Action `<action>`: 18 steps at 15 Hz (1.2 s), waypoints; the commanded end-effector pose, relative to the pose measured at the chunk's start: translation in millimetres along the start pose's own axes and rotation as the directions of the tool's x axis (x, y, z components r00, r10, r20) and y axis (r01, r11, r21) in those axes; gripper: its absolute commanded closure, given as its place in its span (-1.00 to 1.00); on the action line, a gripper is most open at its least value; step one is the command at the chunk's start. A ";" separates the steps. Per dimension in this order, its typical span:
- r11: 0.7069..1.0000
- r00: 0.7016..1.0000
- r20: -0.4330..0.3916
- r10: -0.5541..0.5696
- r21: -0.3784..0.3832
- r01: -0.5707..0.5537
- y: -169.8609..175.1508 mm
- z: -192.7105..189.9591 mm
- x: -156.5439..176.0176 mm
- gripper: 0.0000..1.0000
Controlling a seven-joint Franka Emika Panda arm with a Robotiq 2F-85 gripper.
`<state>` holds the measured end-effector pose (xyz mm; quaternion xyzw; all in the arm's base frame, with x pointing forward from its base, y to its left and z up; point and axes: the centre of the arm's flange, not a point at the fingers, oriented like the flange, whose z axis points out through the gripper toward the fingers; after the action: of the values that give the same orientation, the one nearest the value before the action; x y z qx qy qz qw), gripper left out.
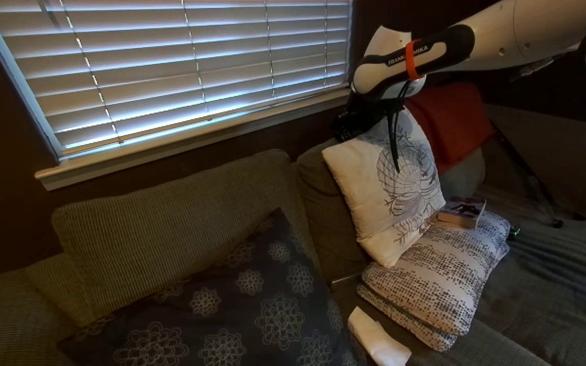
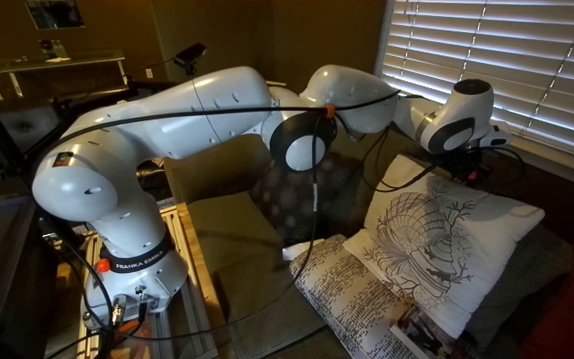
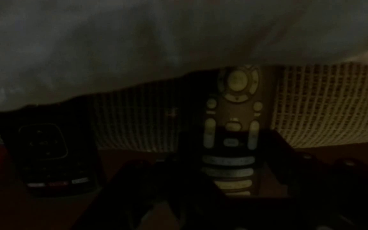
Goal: Move the remote forward
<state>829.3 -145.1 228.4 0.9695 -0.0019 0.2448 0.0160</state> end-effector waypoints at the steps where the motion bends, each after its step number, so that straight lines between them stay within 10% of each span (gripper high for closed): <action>1: 0.999 0.999 -0.038 0.024 0.023 -0.023 1.4 7.5 20.7 0.30; 18: 0.998 0.984 -0.175 0.041 0.063 -0.030 -9.4 -40.3 35.5 0.30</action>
<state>838.9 -133.9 261.7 0.9521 -0.0087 0.3055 -0.0053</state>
